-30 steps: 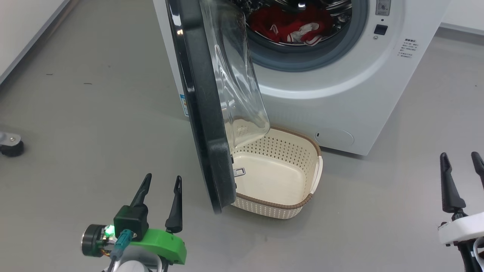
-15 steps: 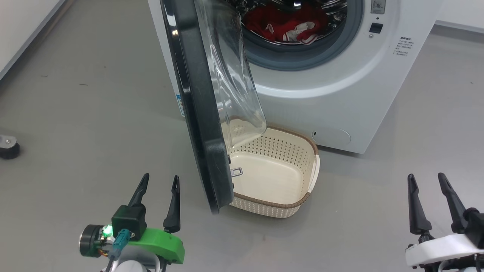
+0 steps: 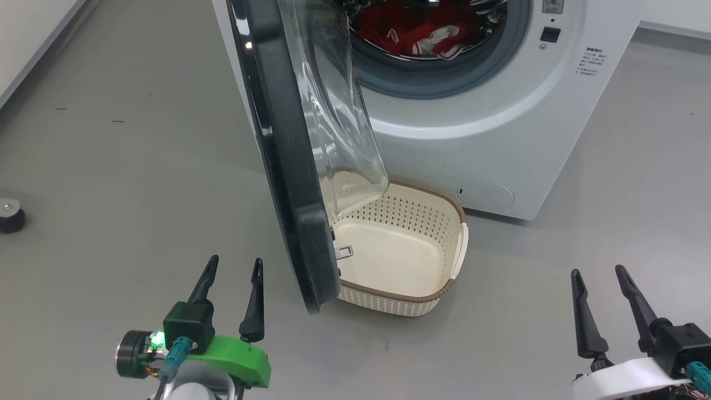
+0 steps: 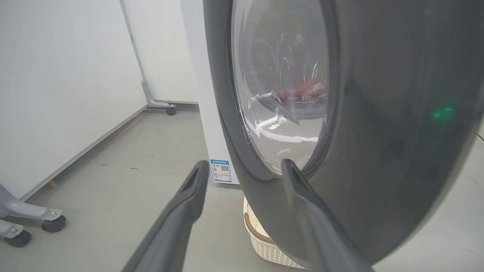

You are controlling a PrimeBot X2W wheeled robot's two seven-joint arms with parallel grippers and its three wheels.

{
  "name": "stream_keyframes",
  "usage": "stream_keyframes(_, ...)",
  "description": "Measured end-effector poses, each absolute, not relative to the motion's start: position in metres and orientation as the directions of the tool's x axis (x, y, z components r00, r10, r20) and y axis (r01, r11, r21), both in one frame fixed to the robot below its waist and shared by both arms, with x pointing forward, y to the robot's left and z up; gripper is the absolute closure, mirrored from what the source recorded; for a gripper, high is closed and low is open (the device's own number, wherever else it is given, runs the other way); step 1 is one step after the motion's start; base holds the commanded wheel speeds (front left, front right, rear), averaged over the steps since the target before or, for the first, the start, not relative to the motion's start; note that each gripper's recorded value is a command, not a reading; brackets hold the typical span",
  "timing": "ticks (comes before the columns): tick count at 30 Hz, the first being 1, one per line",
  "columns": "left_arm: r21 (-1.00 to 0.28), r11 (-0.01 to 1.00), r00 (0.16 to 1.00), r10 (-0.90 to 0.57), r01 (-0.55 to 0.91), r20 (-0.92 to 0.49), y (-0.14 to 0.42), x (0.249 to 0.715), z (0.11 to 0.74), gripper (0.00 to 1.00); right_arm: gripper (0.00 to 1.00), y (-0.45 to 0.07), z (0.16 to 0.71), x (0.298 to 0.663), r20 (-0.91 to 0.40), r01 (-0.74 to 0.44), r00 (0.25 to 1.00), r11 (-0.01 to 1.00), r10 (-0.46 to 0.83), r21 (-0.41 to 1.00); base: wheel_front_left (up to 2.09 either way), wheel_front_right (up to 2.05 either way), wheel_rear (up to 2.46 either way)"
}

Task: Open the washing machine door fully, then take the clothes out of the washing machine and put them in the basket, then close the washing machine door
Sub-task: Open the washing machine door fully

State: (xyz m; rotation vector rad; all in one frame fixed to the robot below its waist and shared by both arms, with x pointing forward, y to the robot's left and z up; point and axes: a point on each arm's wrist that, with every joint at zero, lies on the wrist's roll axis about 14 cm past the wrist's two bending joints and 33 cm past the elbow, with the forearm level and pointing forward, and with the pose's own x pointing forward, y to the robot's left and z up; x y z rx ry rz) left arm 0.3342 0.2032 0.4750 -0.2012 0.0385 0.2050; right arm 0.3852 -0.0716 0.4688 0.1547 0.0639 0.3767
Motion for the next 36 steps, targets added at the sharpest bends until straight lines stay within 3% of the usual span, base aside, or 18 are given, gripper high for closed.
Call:
stream_keyframes(24,-0.192,0.96,0.979,0.193,-0.203,-0.072,0.2011,0.3327,0.4708,0.0,0.0,-0.0699,0.4685,0.3845,-0.026,-0.352,0.932,0.92,0.362,0.172,0.0,0.0,0.0)
stream_keyframes(25,-0.192,0.96,0.979,0.191,-0.202,-0.072,0.2006,0.3326,0.4707,0.08,0.0,-0.0698,0.4686,0.3846,-0.026,-0.351,0.932,0.92,0.361,0.172,0.0,0.0,0.0)
stream_keyframes(26,-0.191,0.961,0.979,0.19,-0.201,-0.074,0.2002,0.3323,0.4703,0.54,0.0,-0.0696,0.4687,0.3846,-0.025,-0.352,0.932,0.92,0.361,0.173,0.0,0.0,0.0)
stream_keyframes(27,-0.191,0.961,0.979,0.189,-0.2,-0.076,0.1996,0.332,0.4695,0.93,0.0,-0.0692,0.4689,0.3847,-0.024,-0.354,0.931,0.919,0.363,0.173,0.0,0.0,0.0)
stream_keyframes(28,-0.192,0.961,0.979,0.187,-0.2,-0.08,0.199,0.3316,0.4684,1.0,0.0,-0.0688,0.4691,0.3846,-0.023,-0.357,0.93,0.918,0.366,0.173,0.0,0.0,0.0)
stream_keyframes(36,-0.192,0.96,0.978,0.19,-0.202,-0.083,0.1996,0.3303,0.4674,1.0,0.0,-0.0665,0.4704,0.3844,-0.017,-0.365,0.927,0.914,0.374,0.176,0.0,0.0,0.0)
